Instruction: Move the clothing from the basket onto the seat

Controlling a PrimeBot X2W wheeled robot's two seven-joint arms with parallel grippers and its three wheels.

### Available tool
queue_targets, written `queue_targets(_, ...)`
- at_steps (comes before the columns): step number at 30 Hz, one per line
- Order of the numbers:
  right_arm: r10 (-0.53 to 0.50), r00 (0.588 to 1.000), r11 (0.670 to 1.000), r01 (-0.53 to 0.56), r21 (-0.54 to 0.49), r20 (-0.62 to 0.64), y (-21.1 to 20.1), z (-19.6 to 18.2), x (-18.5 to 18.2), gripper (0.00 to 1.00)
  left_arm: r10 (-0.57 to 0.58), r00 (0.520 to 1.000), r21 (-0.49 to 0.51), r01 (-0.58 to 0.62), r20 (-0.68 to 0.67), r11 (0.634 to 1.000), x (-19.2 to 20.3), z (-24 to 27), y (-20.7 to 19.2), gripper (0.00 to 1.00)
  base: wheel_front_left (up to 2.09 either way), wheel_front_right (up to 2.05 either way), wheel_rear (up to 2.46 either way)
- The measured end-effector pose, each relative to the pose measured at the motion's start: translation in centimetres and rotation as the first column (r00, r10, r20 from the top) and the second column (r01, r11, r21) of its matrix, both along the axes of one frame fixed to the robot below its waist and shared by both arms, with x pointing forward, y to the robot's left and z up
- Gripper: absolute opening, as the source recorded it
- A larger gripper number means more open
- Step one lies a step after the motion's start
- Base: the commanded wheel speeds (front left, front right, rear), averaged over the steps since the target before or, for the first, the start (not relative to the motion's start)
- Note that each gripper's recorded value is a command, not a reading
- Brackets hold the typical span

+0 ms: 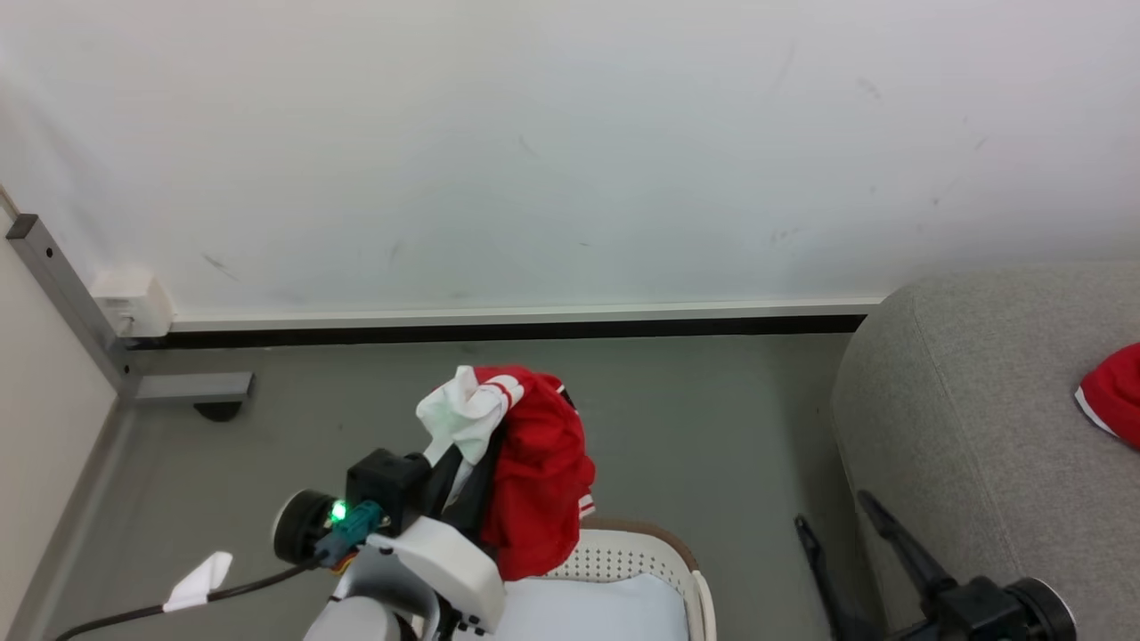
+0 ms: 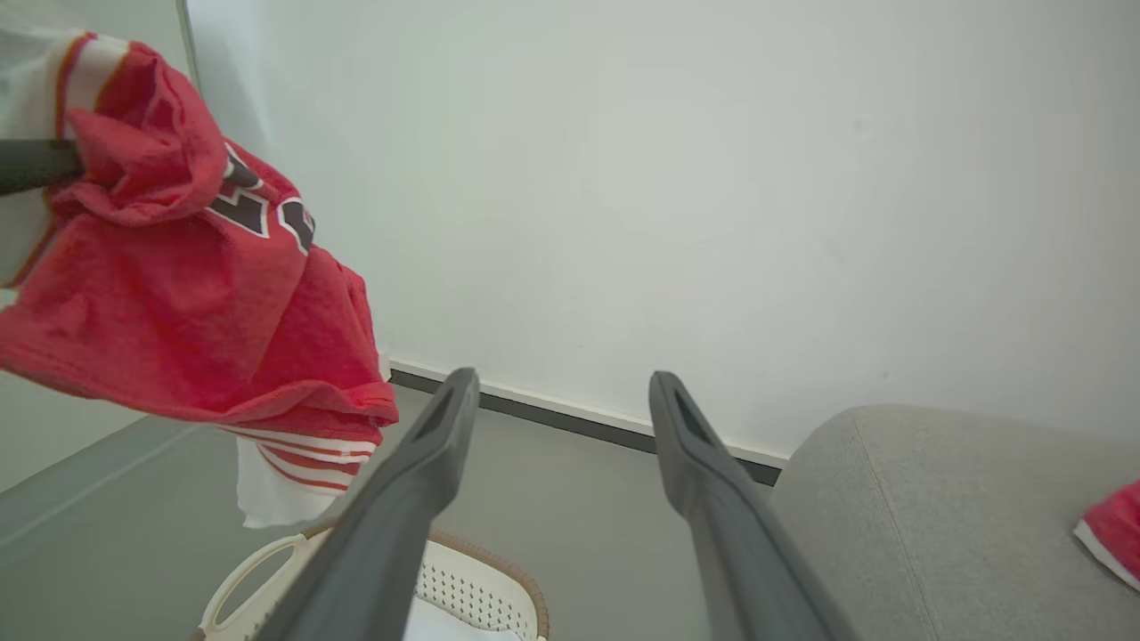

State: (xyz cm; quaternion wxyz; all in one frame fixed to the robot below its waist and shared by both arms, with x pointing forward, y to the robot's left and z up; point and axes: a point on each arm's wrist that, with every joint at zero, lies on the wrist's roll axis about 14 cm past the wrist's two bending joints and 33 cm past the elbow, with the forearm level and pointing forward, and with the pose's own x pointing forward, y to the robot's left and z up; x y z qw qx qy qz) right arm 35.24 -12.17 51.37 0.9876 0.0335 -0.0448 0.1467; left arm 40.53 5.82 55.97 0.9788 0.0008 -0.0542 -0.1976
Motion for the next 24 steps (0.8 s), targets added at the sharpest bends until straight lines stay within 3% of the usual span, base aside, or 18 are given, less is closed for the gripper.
queue_targets(5,0.152,0.988,0.986,-0.150,-0.066,0.022,3.4,0.8,0.3,1.00,-0.054,0.998,-0.009,0.055,0.034,0.998,-0.8,2.0,-1.5,0.00,0.00,0.00,0.00)
queue_targets(13,0.359,0.933,0.924,-0.349,-0.153,0.038,8.6,1.8,0.5,1.00,-0.120,0.992,-0.021,0.121,0.043,0.992,-1.9,3.3,-3.3,0.00,0.00,0.00,0.00)
queue_targets(18,0.420,0.907,0.898,-0.410,-0.162,0.032,10.4,2.2,0.7,1.00,-0.168,0.985,-0.025,0.169,0.047,0.985,-2.6,3.7,-4.8,0.00,0.00,0.00,0.00)
queue_targets(24,0.431,0.902,0.898,-0.429,-0.097,0.011,11.7,2.3,1.4,1.00,-0.224,0.973,-0.027,0.226,0.056,0.974,-3.6,4.2,-6.4,0.00,0.00,0.00,0.00)
